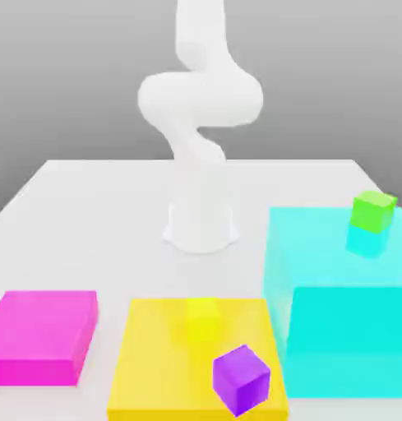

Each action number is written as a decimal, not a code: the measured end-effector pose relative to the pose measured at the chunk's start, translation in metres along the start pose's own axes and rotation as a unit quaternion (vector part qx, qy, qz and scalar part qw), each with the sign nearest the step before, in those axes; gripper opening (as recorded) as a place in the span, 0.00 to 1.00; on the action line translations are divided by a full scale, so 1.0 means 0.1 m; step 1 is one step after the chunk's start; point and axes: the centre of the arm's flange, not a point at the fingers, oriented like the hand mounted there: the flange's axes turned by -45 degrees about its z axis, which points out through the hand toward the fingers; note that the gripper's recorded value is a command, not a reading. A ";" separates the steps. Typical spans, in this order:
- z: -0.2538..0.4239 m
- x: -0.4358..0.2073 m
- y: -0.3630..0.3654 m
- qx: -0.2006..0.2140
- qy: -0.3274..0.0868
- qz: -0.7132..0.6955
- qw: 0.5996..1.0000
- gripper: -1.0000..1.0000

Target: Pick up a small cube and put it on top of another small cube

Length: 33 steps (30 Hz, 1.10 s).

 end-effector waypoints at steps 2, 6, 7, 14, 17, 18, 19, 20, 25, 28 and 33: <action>0.32 0.07 0.13 -0.016 -0.022 0.028 0.999 0.50; 0.93 0.13 0.43 -0.045 -0.064 0.082 0.994 0.50; 1.09 0.14 0.52 -0.052 -0.074 0.095 0.991 0.50; 2.14 -0.02 1.20 -0.098 -0.142 0.193 0.966 0.50; 2.57 -0.19 1.57 -0.118 -0.169 0.238 0.949 0.50; 2.71 -0.26 1.68 -0.124 -0.178 0.252 0.943 0.50; 2.85 -0.34 1.82 -0.130 -0.186 0.268 0.936 0.50; 2.98 -0.42 1.95 -0.136 -0.194 0.283 0.929 0.50; 3.64 -0.91 2.43 -0.159 -0.237 0.348 0.893 0.50; 4.00 -1.28 2.74 -0.173 -0.261 0.389 0.866 0.50; 4.53 -2.01 3.22 -0.193 -0.298 0.457 0.816 0.50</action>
